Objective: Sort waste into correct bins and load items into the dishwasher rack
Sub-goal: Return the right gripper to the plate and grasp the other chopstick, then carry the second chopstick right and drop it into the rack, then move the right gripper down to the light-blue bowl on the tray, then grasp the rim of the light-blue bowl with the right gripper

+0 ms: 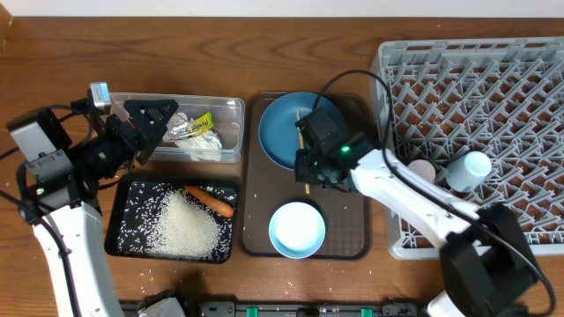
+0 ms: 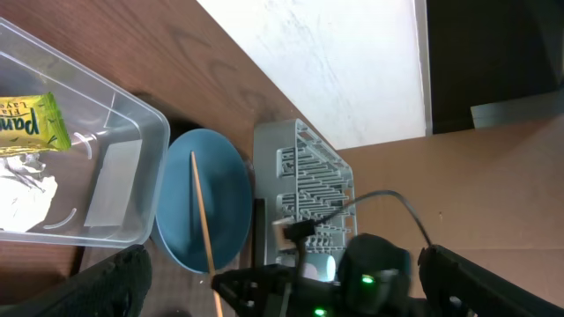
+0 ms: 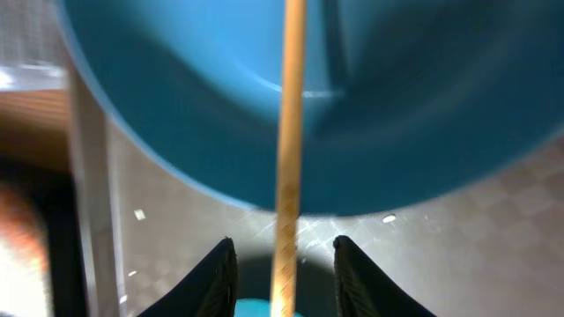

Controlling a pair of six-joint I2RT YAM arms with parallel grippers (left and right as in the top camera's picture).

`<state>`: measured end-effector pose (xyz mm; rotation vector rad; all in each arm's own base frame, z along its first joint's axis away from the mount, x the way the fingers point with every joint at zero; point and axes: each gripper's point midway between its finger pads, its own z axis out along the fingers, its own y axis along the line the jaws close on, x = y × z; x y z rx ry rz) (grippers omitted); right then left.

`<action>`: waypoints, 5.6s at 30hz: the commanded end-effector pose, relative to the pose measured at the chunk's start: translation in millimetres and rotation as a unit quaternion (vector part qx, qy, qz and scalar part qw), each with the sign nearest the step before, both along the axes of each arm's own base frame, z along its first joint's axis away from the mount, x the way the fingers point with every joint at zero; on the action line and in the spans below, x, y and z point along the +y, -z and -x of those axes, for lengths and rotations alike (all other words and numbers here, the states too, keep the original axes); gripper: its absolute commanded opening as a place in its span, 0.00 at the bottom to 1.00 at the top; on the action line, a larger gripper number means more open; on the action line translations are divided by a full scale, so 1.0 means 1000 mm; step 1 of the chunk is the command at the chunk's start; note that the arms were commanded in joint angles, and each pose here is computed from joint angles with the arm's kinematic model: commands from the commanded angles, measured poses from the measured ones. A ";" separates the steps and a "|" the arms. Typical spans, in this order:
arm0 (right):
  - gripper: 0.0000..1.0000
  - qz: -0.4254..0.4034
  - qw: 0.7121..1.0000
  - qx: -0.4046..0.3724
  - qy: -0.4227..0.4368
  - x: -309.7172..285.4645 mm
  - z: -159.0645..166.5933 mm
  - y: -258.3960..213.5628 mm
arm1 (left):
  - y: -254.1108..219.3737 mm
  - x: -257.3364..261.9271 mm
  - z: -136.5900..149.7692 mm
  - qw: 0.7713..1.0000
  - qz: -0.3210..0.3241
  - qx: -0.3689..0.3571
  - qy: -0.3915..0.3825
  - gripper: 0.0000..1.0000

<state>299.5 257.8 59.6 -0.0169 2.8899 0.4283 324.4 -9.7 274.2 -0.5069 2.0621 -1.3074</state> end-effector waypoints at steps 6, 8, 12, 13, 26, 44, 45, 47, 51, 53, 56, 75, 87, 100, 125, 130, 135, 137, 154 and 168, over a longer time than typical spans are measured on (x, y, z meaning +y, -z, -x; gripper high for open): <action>0.17 0.027 0.999 0.019 0.013 -0.002 0.001 0.026 | -0.004 0.002 0.000 1.000 0.000 -0.003 -0.004 0.98; 0.09 0.023 1.000 0.018 0.012 0.000 0.000 0.025 | -0.004 0.002 0.000 1.000 0.000 -0.003 -0.004 0.99; 0.01 0.021 1.000 0.015 0.012 0.001 -0.001 0.023 | -0.004 0.002 0.000 1.000 0.000 -0.003 -0.004 0.98; 0.01 0.020 1.000 0.014 0.012 0.001 -0.002 0.021 | -0.004 0.002 0.000 1.000 0.000 -0.003 -0.004 0.98; 0.01 -0.012 0.990 -0.124 -0.068 -0.021 -0.015 -0.091 | -0.004 0.002 0.000 1.000 0.000 -0.003 -0.004 0.98; 0.01 0.233 0.958 -0.167 0.013 -0.188 -0.036 -0.117 | -0.004 0.002 0.000 1.000 0.000 -0.003 -0.004 0.98; 0.01 0.235 0.958 -0.165 0.020 -0.193 -0.037 -0.116 | -0.004 0.002 0.000 1.000 0.000 -0.003 -0.004 0.98; 0.01 0.238 0.958 -0.159 0.034 -0.203 -0.040 -0.113 | -0.004 0.002 0.000 1.000 0.000 -0.003 -0.004 0.99; 0.01 0.235 0.960 -0.145 0.054 -0.217 -0.046 -0.106 | -0.004 0.002 0.000 1.000 0.000 -0.003 -0.004 0.98; 0.01 0.229 0.962 -0.141 0.047 -0.217 -0.050 -0.101 | -0.004 0.002 0.000 1.000 0.000 -0.003 -0.004 0.98; 0.01 0.227 0.963 -0.142 0.032 -0.215 -0.057 -0.095 | -0.004 0.002 0.000 1.000 0.000 -0.003 -0.004 0.98; 0.35 0.222 0.967 -0.123 0.021 -0.209 -0.065 -0.074 | -0.004 0.002 0.000 1.000 0.000 -0.003 -0.004 0.99; 0.45 0.224 0.968 -0.114 0.019 -0.209 -0.061 -0.072 | -0.004 0.002 0.000 1.000 0.000 -0.003 -0.004 0.98; 0.46 0.046 0.995 -0.077 -0.047 -0.143 -0.042 -0.068 | -0.004 0.002 0.000 1.000 0.000 -0.003 -0.004 0.98; 0.43 -0.038 0.969 0.002 -0.243 0.042 0.108 -0.067 | -0.004 0.002 0.000 1.000 0.000 -0.003 -0.004 0.98; 0.44 0.032 0.968 -0.048 -0.245 0.055 0.128 -0.060 | -0.004 0.002 0.000 1.000 0.000 -0.003 -0.004 0.98; 0.43 0.062 0.958 -0.084 -0.266 0.074 0.145 -0.049 | -0.004 0.002 0.000 1.000 0.000 -0.003 -0.004 0.98; 0.43 0.070 0.954 -0.089 -0.278 0.081 0.152 -0.041 | -0.004 0.002 0.000 1.000 0.000 -0.003 -0.004 0.99; 0.26 0.130 0.943 -0.048 -0.304 0.087 0.164 0.022 | -0.004 0.002 0.000 1.000 0.000 -0.003 -0.004 0.99; 0.01 0.077 0.947 -0.088 -0.299 0.103 0.158 -0.041 | -0.004 0.002 0.000 1.000 0.000 -0.003 -0.004 0.99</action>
